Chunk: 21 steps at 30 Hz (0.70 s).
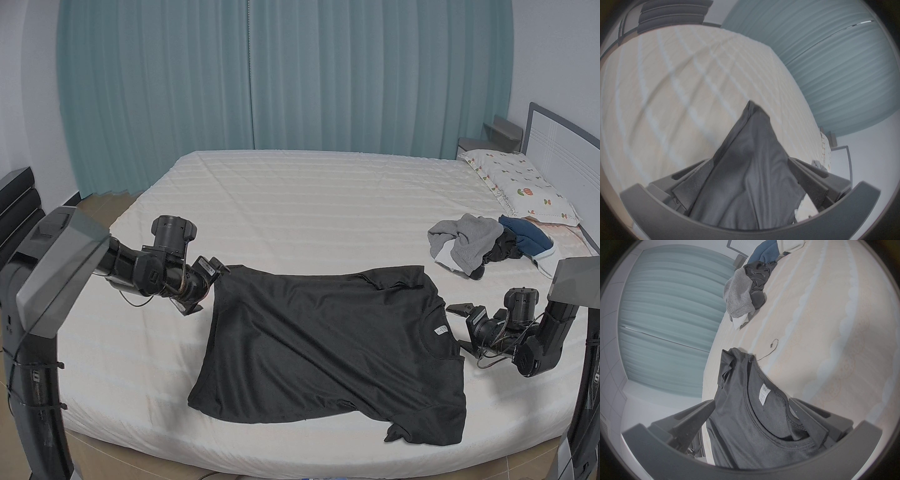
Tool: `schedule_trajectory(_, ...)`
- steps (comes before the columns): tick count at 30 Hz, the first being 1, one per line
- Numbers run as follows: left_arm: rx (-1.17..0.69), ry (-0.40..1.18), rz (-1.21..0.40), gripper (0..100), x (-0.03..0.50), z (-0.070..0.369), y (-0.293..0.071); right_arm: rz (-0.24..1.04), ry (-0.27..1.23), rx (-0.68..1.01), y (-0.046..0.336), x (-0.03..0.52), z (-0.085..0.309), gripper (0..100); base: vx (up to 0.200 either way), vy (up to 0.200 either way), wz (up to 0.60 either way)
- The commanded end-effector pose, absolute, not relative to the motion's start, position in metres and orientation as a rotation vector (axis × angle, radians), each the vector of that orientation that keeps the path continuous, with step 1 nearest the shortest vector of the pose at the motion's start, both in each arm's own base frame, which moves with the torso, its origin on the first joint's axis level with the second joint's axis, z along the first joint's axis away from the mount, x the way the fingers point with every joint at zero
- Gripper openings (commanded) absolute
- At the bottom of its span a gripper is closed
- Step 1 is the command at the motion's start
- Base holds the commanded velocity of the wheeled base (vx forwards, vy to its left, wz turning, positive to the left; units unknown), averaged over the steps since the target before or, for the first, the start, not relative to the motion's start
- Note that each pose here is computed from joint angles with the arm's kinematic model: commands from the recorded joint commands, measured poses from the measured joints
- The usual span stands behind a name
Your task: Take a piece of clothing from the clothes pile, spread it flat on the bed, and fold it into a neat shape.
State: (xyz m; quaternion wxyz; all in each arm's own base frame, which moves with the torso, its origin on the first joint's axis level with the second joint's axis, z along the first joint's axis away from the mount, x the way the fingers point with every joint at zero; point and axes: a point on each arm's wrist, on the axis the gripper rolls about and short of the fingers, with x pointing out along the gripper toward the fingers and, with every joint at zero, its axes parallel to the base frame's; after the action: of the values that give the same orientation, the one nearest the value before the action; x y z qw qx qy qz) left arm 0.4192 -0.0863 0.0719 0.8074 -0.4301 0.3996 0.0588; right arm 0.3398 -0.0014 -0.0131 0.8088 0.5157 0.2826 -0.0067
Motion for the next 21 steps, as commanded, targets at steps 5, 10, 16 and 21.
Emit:
schedule_trajectory(5, -1.014, 0.985, 0.039, 100, 0.317, 0.081, -0.096, -0.006, 0.617, 1.093, 0.002, 0.334, -0.014, 100, -0.200, 0.000, 0.00)
schedule_trajectory(10, -1.050, 0.954, 0.019, 100, 0.300, 0.058, -0.094, -0.005, 0.619, 1.091, 0.003, 0.334, -0.014, 100, -0.200, 0.000, 0.00)
schedule_trajectory(16, -1.050, 0.916, 0.028, 100, 0.291, 0.039, -0.088, -0.004, 0.620, 1.087, 0.003, 0.334, -0.015, 100, -0.100, 0.000, 0.00)
schedule_trajectory(21, -1.039, 0.924, 0.069, 100, 0.289, 0.031, -0.086, -0.005, 0.622, 1.082, 0.003, 0.334, -0.016, 100, 0.000, 0.000, 0.00)
